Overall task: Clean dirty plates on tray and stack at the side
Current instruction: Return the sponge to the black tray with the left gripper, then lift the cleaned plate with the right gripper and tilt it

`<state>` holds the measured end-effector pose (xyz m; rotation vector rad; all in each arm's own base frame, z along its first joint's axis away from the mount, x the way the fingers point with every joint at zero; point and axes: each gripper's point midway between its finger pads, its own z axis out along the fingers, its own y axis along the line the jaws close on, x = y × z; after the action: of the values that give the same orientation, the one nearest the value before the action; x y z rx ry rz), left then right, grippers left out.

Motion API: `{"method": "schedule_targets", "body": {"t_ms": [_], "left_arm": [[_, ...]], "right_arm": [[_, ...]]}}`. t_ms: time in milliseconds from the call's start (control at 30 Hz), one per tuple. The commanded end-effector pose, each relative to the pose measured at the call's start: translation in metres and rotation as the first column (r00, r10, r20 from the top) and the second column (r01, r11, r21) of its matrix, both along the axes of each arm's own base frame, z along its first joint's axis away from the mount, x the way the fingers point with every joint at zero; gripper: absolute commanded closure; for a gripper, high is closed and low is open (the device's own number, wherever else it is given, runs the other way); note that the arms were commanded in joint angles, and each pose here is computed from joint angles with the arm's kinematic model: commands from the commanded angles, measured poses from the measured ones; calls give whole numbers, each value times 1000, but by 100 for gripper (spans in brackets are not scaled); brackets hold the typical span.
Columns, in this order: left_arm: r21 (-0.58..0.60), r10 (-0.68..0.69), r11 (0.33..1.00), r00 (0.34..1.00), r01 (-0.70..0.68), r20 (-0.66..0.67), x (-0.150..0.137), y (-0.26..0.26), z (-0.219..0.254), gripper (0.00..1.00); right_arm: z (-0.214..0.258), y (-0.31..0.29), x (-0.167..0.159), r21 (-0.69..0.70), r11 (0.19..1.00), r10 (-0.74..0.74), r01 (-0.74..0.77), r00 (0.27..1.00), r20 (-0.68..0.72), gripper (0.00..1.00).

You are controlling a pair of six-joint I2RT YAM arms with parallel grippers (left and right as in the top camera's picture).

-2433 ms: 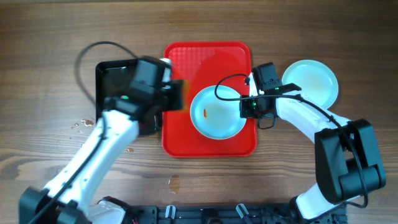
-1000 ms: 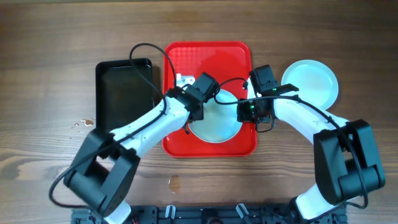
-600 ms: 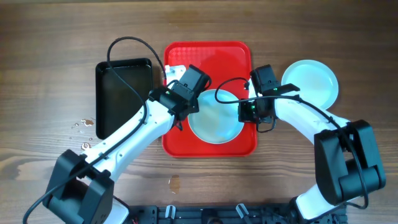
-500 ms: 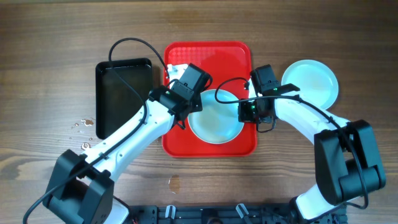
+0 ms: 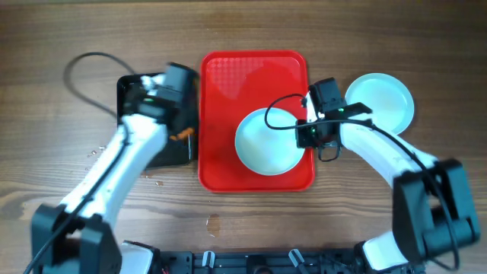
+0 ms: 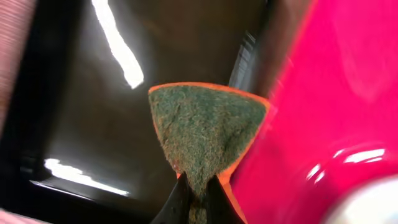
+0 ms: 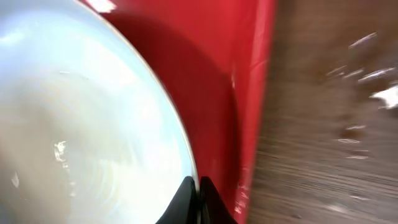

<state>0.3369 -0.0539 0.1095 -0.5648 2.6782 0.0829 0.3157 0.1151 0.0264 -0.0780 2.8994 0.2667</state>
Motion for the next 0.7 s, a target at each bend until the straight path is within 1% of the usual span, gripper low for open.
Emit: {"method": "schedule_targets", "body": {"t_ms": [0,133,300,433,467,500,567,600,633,667], "left_arm": [[7,-51,999,998,52,-48,-4,16,-10,96],[31,-40,999,997,42,-66,-8,29,-42,96],[31,-13,999,998,15,-66,-17,40,-67,96],[31,-8,999,997,10,-71,-18,41,-68,95],[31,-8,999,997,10,-70,-18,41,-68,89],[32,-8,999,997,10,-72,-18,41,-68,75],[32,-9,999,997,11,-74,-19,41,-68,69],[32,-9,999,997,11,-75,-19,41,-68,64],[32,-9,999,997,11,-75,-19,41,-68,48],[32,-8,999,997,11,-75,-19,41,-68,23]], "right_arm": [[53,-19,24,-99,995,3,18,979,205,95],[89,-18,25,-145,989,20,29,945,325,96],[127,-14,19,-316,947,107,49,882,458,96],[148,-9,11,-462,881,182,102,828,530,96],[156,-6,8,-506,853,209,126,806,553,96],[166,-2,5,-551,819,242,157,777,581,96],[175,3,0,-586,790,277,181,748,603,96],[181,8,-4,-604,773,299,194,729,616,96],[184,10,-6,-612,765,310,199,719,621,96],[187,14,-9,-621,757,325,204,707,628,96]]}}
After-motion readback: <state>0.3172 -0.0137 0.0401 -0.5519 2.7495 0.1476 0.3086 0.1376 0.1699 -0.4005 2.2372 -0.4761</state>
